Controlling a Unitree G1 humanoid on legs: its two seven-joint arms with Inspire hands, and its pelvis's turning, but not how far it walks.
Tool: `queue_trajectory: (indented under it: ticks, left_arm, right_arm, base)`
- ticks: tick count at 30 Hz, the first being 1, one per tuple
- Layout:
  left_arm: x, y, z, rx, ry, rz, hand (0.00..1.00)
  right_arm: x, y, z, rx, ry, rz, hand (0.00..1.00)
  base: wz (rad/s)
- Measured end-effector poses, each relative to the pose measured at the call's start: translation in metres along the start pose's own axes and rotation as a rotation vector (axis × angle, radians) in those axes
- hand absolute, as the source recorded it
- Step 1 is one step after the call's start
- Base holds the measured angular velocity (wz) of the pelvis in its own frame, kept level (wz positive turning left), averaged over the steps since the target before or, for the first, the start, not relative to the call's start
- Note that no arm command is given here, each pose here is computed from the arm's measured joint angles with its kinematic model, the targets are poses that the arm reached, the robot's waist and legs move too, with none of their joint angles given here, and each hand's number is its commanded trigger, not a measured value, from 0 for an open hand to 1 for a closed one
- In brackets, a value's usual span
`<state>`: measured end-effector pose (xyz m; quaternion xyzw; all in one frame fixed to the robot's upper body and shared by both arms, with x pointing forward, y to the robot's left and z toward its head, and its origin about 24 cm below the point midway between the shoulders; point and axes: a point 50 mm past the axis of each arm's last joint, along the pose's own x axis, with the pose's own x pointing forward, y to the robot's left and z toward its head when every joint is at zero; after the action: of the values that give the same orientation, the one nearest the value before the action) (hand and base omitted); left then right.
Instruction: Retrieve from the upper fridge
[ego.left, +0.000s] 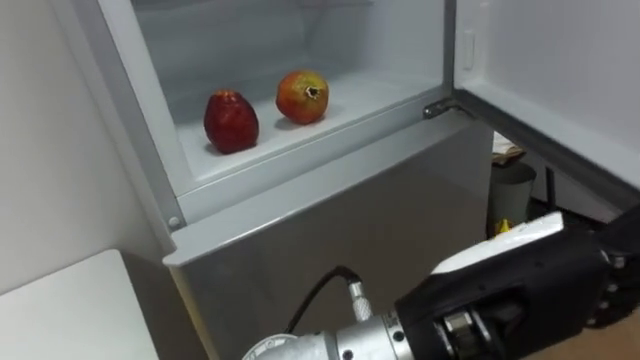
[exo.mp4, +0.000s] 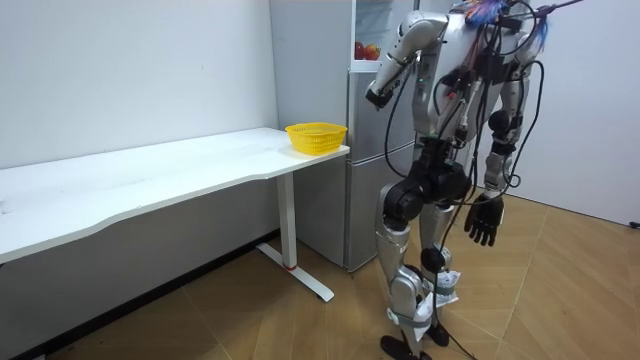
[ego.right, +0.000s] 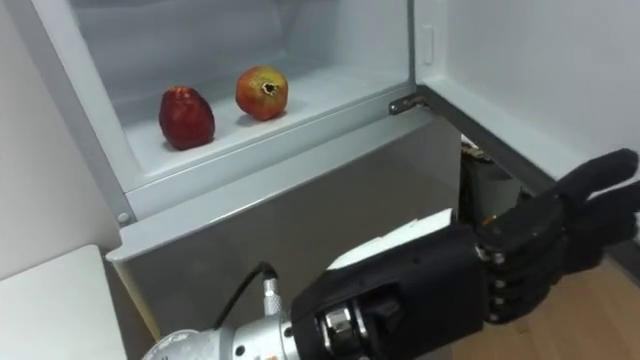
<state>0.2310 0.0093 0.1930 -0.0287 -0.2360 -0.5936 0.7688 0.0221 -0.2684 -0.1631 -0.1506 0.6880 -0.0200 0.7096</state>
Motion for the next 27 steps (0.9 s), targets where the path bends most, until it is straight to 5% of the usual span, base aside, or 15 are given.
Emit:
queue_trajectory:
  ticks: [10, 21, 27]
  left_arm:
    - [-0.073, 0.029, 0.06, 0.341, -0.11, 0.457, 0.0]
    - [-0.115, 0.039, 0.111, 0.705, -0.268, 0.884, 0.0]
    - [-0.172, 0.038, 0.13, 0.912, -0.255, 1.251, 0.0]
  right_arm:
    - [-0.001, 0.002, -0.021, -0.028, 0.023, -0.037, 0.0]
    - [0.0, 0.012, -0.015, -0.131, -0.019, -0.045, 0.0]
    - [-0.001, 0.013, -0.025, -0.14, -0.005, -0.072, 0.0]
  base:
    - [0.16]
    - [0.22]
    - [0.09]
